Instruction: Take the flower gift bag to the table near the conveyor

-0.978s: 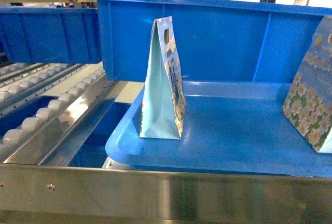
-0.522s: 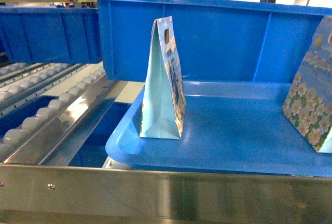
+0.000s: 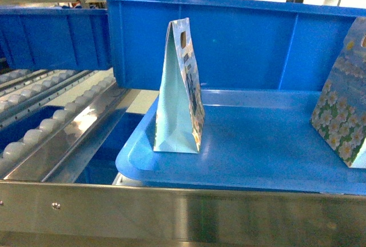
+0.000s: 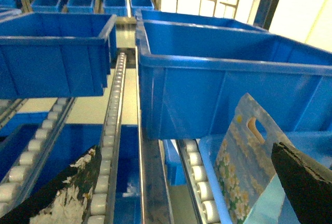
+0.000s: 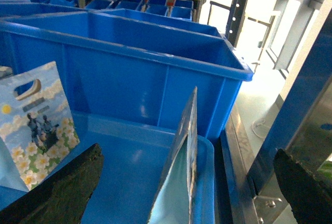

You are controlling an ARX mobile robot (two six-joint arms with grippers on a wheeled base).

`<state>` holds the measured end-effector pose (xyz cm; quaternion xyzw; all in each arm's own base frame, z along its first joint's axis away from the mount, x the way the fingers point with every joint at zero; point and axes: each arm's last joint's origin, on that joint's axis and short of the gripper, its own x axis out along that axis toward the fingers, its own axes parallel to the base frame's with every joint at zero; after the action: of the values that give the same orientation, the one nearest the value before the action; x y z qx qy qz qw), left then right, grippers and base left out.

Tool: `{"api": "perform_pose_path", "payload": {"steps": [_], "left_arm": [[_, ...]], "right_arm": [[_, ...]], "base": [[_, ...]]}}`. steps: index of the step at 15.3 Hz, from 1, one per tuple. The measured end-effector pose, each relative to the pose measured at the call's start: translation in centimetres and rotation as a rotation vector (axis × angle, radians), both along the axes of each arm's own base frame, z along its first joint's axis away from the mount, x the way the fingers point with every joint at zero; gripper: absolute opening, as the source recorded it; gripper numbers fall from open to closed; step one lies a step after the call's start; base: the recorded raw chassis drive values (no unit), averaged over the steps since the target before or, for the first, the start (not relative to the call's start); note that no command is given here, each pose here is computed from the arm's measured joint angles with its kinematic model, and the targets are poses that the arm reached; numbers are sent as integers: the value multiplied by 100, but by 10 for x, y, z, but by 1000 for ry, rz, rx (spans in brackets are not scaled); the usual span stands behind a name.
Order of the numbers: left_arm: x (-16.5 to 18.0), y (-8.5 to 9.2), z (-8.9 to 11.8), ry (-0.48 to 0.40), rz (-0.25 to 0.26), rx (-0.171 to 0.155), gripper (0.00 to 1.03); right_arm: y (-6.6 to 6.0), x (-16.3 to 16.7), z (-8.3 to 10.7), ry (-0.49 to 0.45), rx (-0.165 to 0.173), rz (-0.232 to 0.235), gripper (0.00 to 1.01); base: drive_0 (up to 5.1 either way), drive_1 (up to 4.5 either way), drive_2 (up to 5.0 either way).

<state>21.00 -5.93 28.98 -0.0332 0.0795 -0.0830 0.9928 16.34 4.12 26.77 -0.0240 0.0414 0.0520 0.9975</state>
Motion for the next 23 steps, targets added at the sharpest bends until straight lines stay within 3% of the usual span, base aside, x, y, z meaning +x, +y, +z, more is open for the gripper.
{"api": "perform_pose_path", "payload": {"steps": [5,7,12,15,18,23], "left_arm": [[1,-2,-3,18,-6,5,98],[1,-2,-3,18,-6,5,98],[1,-2,-3,18,-6,5,98],[1,-2,-3,18,-6,5,98],[1,-2,-3,18,-6,5,98],[1,-2,-3,17,-6,5,98]], "right_arm": [[4,6,-4,47,-25,-3,98],[12,18,-7,83,-47,20,98],[23,55,-1,117,-58,12,98],[23,78,-6,166,-64,-3,98],[20,95,-23,234,-62,-31,98],[13,115,-39,298,-20,-54,98]], "base": [[0,0,0],[0,0,0],[0,0,0],[0,0,0],[0,0,0],[0,0,0]]}}
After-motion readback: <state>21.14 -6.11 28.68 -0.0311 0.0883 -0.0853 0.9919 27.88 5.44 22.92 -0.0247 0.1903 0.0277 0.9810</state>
